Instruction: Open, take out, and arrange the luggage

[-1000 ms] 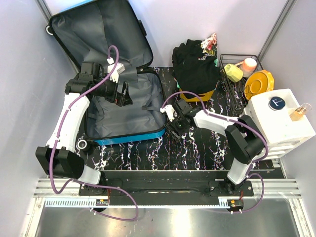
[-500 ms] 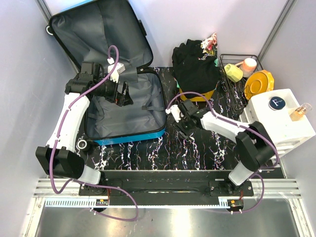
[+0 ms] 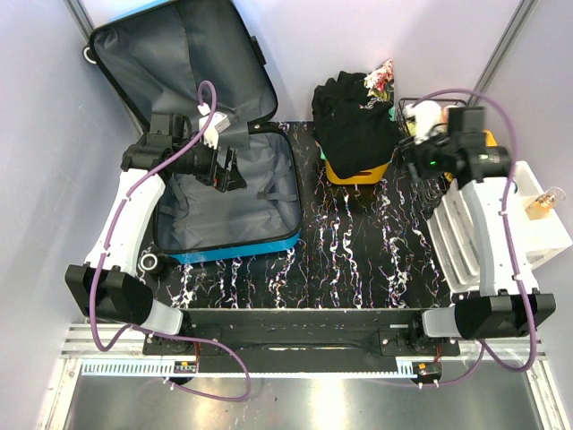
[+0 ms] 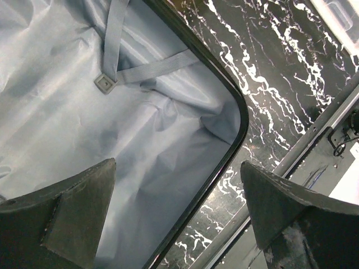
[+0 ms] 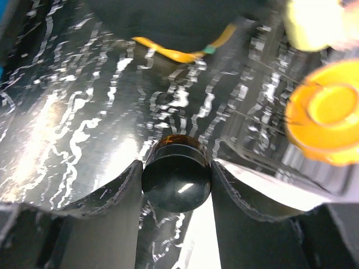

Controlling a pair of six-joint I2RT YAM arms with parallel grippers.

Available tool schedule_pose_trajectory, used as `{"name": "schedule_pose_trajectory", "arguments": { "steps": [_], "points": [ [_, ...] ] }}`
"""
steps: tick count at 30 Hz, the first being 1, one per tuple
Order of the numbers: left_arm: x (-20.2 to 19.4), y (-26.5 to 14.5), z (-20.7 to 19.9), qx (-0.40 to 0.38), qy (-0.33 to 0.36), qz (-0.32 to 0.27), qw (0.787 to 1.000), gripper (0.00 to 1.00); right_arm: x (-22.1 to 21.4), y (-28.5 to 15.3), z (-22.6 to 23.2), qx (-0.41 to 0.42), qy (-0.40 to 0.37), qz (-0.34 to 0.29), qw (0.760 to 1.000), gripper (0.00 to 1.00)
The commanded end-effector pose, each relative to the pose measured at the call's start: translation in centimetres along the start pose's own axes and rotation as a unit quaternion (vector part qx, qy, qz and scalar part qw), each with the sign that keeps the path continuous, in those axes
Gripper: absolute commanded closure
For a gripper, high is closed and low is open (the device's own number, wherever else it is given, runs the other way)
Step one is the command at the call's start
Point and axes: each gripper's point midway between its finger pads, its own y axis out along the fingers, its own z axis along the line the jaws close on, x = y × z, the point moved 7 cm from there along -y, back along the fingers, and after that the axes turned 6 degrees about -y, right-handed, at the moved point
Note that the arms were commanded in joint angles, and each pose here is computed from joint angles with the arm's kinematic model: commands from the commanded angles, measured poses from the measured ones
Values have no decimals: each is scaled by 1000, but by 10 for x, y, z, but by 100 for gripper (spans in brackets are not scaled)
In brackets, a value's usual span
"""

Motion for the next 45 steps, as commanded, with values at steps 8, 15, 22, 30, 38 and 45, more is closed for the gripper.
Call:
{"name": "schedule_pose_trajectory", "arguments": {
  "steps": [8,15,22,30,38,45],
  "points": [
    [12,11,-16,-45,11,-33,998,4,-61,-82,-89,-69,59,72,993,79],
    [9,11,-15,-40,13,-31,999,4,-90,-65,-122,-70,86,106,988,80],
    [4,12,-11,-28,16,-28,999,3,-105,-53,-131,-63,95,126,985,70],
    [4,13,-9,-22,22,-26,999,1,-96,-56,-132,-64,107,106,986,30],
    [13,8,-6,-13,20,-30,999,1,-59,-68,-131,-66,127,33,989,17],
    [29,-14,15,28,-30,-47,998,1,21,-50,-111,-41,126,-78,988,0]
  ]
}}
